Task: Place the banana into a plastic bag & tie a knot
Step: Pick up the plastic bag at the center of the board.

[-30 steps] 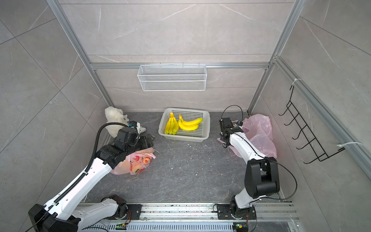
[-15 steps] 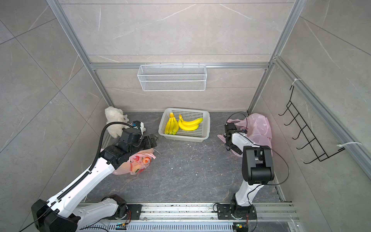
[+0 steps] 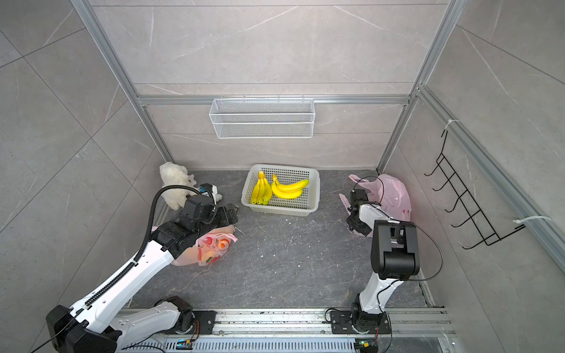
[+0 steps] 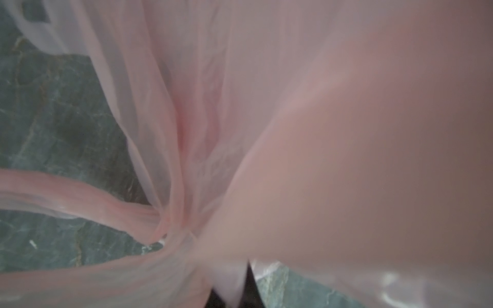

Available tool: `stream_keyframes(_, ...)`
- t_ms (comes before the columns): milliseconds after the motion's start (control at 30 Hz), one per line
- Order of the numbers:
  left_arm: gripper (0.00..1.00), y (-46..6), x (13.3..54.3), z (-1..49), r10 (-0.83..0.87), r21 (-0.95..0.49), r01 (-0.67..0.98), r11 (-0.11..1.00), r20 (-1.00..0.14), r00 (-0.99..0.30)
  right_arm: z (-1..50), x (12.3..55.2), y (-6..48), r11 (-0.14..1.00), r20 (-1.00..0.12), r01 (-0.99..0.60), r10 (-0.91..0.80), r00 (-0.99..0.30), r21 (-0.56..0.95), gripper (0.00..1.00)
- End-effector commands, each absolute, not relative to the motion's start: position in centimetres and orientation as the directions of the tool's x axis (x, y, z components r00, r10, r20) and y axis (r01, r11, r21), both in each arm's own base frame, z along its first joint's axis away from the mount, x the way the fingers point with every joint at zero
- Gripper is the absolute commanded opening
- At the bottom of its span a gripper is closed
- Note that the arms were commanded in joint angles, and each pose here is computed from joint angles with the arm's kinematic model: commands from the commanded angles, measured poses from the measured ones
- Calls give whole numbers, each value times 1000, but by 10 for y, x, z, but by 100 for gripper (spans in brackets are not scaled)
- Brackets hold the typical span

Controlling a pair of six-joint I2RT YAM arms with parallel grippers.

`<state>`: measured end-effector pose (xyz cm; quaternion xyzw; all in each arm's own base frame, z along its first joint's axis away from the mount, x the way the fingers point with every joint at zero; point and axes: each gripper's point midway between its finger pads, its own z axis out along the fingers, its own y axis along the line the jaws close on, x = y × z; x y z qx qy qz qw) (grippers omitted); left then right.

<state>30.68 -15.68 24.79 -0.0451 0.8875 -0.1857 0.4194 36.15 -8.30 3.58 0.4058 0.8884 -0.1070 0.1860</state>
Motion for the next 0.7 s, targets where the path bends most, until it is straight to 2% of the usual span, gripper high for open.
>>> stream_keyframes(0,91,-155,307,260,-235,-363,96,927,-761,-604,45,353,-80,656,-436,755,676,-593,-10,0)
stream_keyframes(233,89,-176,313,262,-193,-377,169,911,-749,-633,119,339,-53,774,-598,623,553,-581,110,0)
stream_keyframes(433,89,-202,322,269,-138,-367,236,900,-752,-644,194,324,-2,883,-706,372,456,-542,285,0)
stream_keyframes(667,90,-247,327,281,-143,-441,293,848,-725,-674,260,299,70,871,-755,56,454,-473,488,0)
